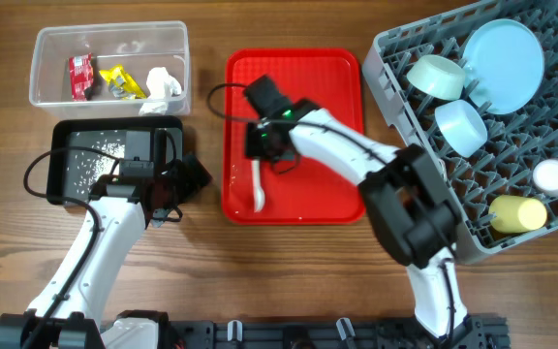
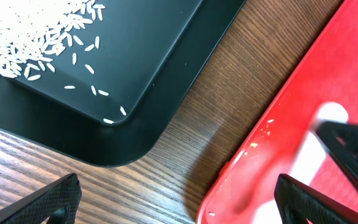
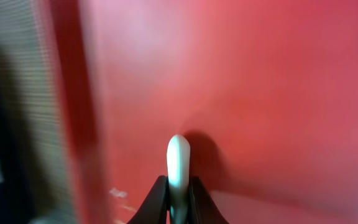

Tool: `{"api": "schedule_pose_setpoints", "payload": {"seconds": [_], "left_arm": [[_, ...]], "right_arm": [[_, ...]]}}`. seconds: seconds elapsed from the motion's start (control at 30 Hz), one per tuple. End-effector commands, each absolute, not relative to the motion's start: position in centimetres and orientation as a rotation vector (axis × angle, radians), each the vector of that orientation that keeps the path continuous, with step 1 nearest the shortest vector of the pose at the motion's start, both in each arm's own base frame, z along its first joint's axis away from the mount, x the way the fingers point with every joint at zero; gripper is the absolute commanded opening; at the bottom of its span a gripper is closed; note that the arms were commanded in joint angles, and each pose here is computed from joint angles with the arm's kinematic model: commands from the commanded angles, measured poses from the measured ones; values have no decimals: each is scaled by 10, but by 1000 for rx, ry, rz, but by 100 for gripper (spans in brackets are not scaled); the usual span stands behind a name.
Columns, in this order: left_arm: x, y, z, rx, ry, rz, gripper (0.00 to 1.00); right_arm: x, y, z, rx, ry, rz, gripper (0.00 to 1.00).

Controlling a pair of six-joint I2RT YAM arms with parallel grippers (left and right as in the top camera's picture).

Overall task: Sort waste into correct bins and load items into the dishwasher rack
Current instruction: 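Carry the white spoon into the rack and release it with the right gripper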

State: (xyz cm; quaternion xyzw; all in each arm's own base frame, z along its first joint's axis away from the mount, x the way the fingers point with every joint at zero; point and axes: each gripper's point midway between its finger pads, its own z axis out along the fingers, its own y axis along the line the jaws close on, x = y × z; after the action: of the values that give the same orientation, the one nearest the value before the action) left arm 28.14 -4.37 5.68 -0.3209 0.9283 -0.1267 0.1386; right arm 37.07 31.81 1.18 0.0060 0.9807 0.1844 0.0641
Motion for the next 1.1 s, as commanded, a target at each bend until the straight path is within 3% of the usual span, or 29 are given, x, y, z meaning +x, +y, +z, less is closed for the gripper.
{"api": "schedule_pose_setpoints", "payload": {"seconds": [0.0,0.27,0.43,0.67,1.07], "left_arm": [[280,-44,55,-947,2686,-372,100],[280,-44,55,-948,2686,-372,100],[280,-44,55,-948,2686,-372,100],[280,-44,55,-947,2686,-372,100],[280,-44,55,-948,2686,-372,100]], "right_arm": [[399,279,87,-259,2817,577,4],[391,134,208,-459,2651,249,4],[372,64,251,-610,2550,45,5],[364,32,221,-895,2588,-44,4],[381,-6,149,-791,2804,-58,4]]}}
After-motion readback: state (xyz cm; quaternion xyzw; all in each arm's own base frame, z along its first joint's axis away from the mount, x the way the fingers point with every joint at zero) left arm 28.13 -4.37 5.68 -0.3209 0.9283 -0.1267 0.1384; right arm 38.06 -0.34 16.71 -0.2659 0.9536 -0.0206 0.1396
